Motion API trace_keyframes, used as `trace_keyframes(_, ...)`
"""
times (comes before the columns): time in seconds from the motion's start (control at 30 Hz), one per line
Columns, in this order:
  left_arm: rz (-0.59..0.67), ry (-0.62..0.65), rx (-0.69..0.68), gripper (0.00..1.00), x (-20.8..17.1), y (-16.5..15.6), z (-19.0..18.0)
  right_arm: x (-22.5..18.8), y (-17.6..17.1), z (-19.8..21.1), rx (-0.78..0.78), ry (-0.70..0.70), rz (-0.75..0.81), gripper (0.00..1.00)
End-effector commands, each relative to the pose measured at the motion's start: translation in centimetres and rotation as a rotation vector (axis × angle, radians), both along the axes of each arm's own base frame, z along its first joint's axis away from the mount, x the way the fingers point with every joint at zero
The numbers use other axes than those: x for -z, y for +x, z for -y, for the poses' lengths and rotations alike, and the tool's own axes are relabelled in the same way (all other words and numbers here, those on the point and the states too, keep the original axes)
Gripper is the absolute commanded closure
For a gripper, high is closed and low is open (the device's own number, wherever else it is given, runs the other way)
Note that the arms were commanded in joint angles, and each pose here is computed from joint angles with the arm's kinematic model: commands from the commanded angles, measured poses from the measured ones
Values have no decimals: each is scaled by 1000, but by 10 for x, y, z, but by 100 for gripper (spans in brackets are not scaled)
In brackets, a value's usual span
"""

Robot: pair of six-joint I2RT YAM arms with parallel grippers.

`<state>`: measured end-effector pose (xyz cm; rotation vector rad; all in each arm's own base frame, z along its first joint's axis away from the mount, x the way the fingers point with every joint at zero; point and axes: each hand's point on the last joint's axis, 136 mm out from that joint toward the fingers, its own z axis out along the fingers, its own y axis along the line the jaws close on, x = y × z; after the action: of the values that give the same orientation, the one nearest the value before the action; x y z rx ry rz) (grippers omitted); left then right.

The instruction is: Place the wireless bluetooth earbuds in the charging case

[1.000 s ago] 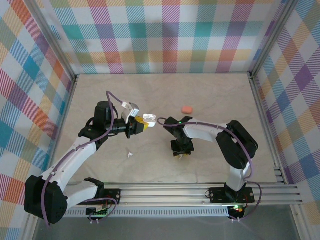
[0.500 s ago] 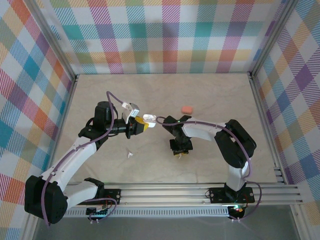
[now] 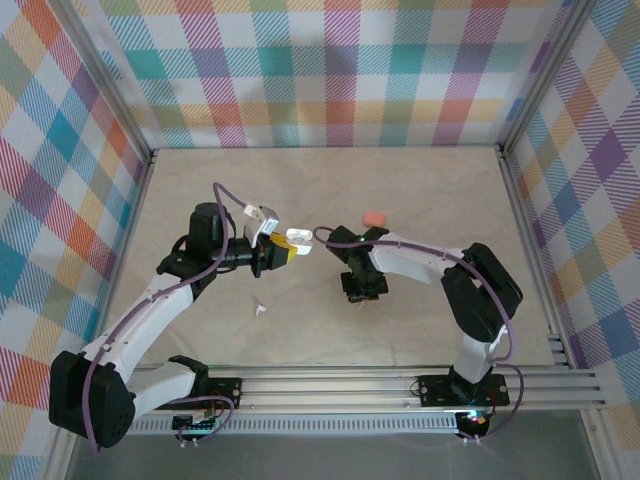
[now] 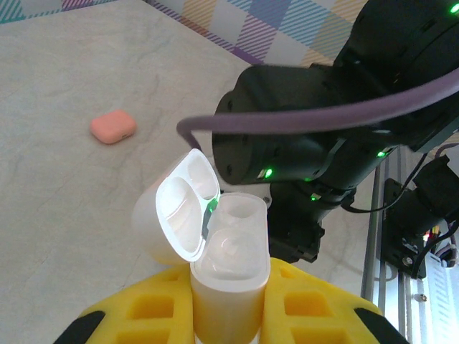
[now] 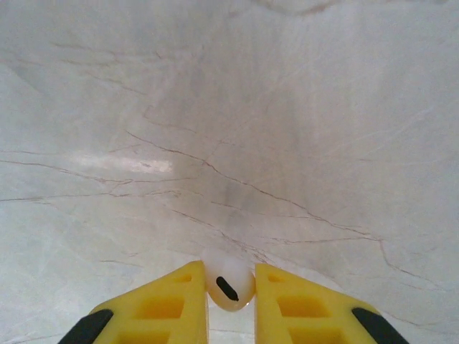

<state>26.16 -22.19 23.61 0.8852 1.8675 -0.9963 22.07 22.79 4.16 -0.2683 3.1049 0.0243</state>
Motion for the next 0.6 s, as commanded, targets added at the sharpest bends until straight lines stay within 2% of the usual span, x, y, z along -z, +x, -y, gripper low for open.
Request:
trace_keyframes(0.0,24,-25,12,100,-12,0,0,-25,13,3,-24,14,79,80)
trace_keyframes(0.3,28,-47,-4,100,-12,3,0,-58,32,5,-68,53,206,83)
trace_keyframes(0.57,51,-91,-21,100,-17,8,2,-122,57,3,-144,108,440,85)
